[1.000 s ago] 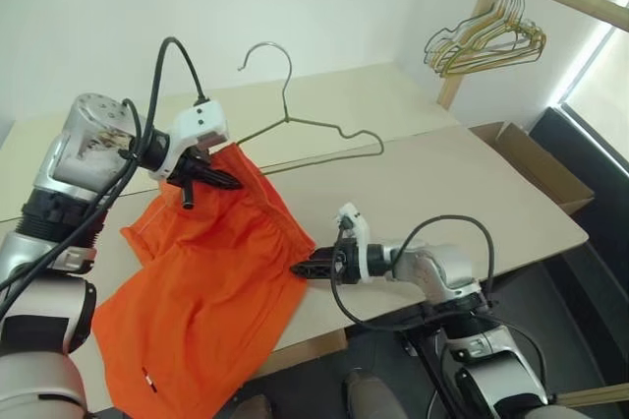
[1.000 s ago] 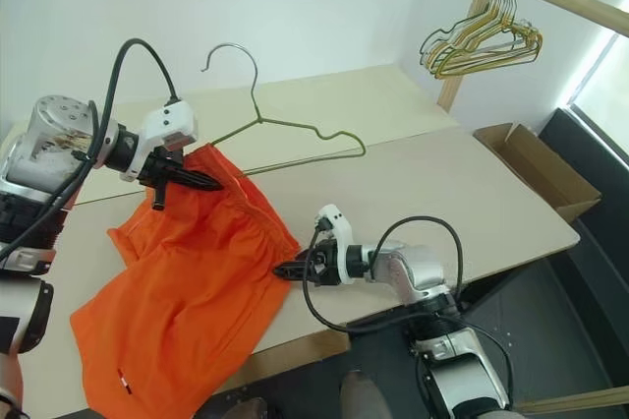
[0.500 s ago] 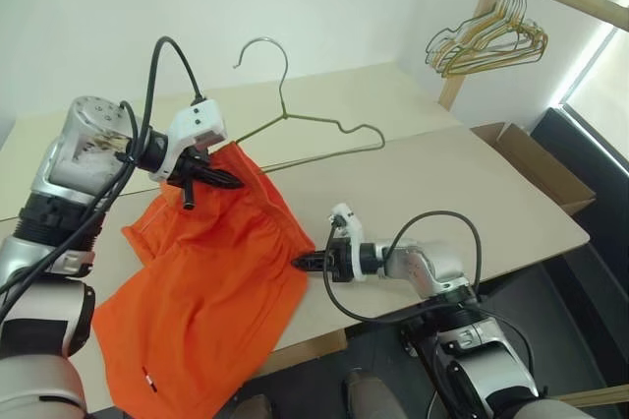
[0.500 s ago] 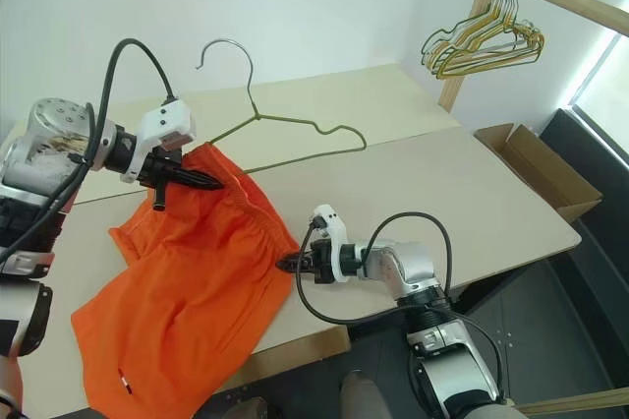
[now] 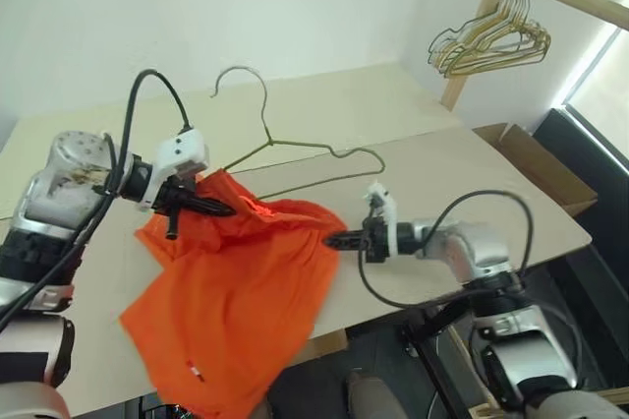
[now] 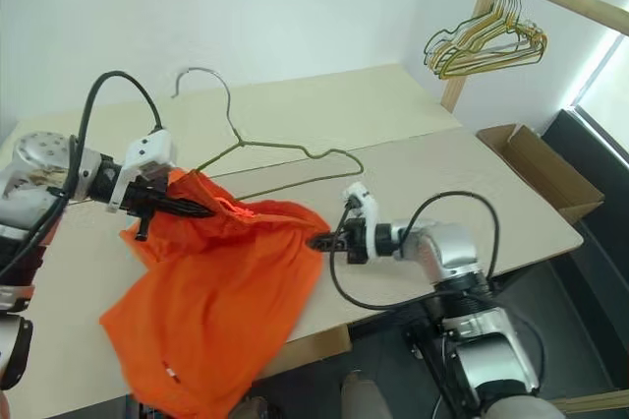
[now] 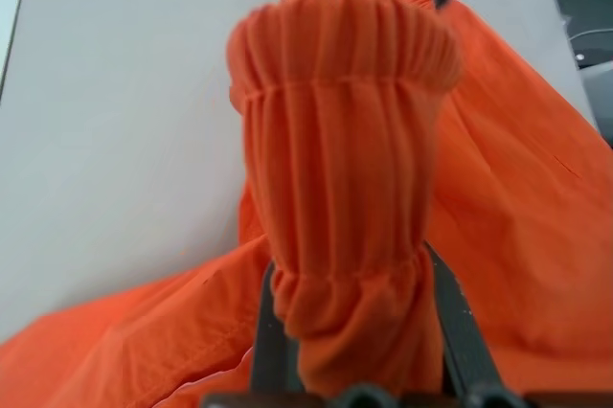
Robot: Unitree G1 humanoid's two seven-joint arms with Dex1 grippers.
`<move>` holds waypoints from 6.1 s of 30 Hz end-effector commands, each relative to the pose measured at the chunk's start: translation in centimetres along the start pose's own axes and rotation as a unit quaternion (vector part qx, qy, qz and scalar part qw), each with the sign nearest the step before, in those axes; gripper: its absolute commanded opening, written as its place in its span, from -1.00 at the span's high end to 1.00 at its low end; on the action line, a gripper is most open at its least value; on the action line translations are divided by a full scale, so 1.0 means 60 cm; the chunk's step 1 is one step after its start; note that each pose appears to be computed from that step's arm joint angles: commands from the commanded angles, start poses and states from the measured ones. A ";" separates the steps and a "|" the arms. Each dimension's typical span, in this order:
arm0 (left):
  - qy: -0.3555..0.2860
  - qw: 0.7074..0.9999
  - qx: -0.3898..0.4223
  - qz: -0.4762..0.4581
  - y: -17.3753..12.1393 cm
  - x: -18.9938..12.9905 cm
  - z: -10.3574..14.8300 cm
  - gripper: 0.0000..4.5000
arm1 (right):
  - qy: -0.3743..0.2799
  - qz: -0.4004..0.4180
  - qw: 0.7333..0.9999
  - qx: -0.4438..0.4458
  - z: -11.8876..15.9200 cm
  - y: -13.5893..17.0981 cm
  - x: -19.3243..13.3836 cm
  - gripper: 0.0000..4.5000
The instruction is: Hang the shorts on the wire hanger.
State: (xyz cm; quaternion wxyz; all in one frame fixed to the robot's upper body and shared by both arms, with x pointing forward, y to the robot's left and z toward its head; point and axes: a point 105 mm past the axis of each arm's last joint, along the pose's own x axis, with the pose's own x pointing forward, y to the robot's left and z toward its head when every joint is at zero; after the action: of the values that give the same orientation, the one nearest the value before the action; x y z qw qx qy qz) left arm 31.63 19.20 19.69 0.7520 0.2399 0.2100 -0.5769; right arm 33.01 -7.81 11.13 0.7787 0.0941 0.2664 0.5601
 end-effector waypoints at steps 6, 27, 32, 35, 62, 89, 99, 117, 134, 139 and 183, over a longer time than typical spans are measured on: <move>0.043 0.996 0.068 0.030 -0.005 -0.051 -0.029 1.00 | 0.033 -0.017 0.997 -0.074 0.026 -0.034 -0.076 0.99; 0.062 0.994 0.022 0.089 0.007 -0.062 -0.069 1.00 | 0.066 -0.030 0.991 -0.117 0.043 -0.053 -0.127 0.99; 0.083 0.995 0.037 0.036 -0.019 -0.066 -0.077 1.00 | 0.065 -0.036 0.991 -0.114 0.043 -0.057 -0.133 0.99; 0.109 0.992 0.031 0.054 -0.009 -0.071 -0.092 1.00 | 0.065 -0.040 0.990 -0.114 0.045 -0.059 -0.138 0.99; 0.150 0.986 0.024 0.071 -0.004 -0.080 -0.131 1.00 | 0.064 -0.050 0.990 -0.119 0.053 -0.059 -0.157 0.99; 0.274 0.954 0.014 0.119 0.019 -0.080 -0.196 1.00 | 0.058 -0.033 0.988 -0.141 0.066 -0.046 -0.156 0.99; 0.209 0.969 0.013 0.134 0.043 -0.035 -0.148 1.00 | 0.035 0.016 0.969 -0.243 0.098 0.007 -0.124 0.64; 0.128 0.985 0.054 0.101 0.049 -0.015 -0.062 1.00 | 0.036 -0.027 0.952 -0.304 0.158 0.044 -0.101 -0.99; 0.098 0.986 0.101 0.087 0.053 0.006 -0.001 1.00 | 0.199 -0.098 0.890 -0.398 0.181 0.049 -0.011 -0.99; 0.094 0.986 0.105 0.085 0.049 0.008 0.002 1.00 | 0.214 -0.106 0.884 -0.403 0.180 0.022 0.013 -0.99; -0.125 0.963 0.100 0.216 0.083 -0.112 0.090 -0.98 | 0.214 -0.026 0.954 -0.208 0.105 0.035 -0.127 1.00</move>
State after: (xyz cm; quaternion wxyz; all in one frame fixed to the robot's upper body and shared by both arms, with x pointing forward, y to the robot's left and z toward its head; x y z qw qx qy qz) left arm 35.02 22.41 24.90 0.8225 0.3047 0.0710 -0.4750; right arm 33.39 -12.90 17.76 0.6984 -0.2274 0.3263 0.5950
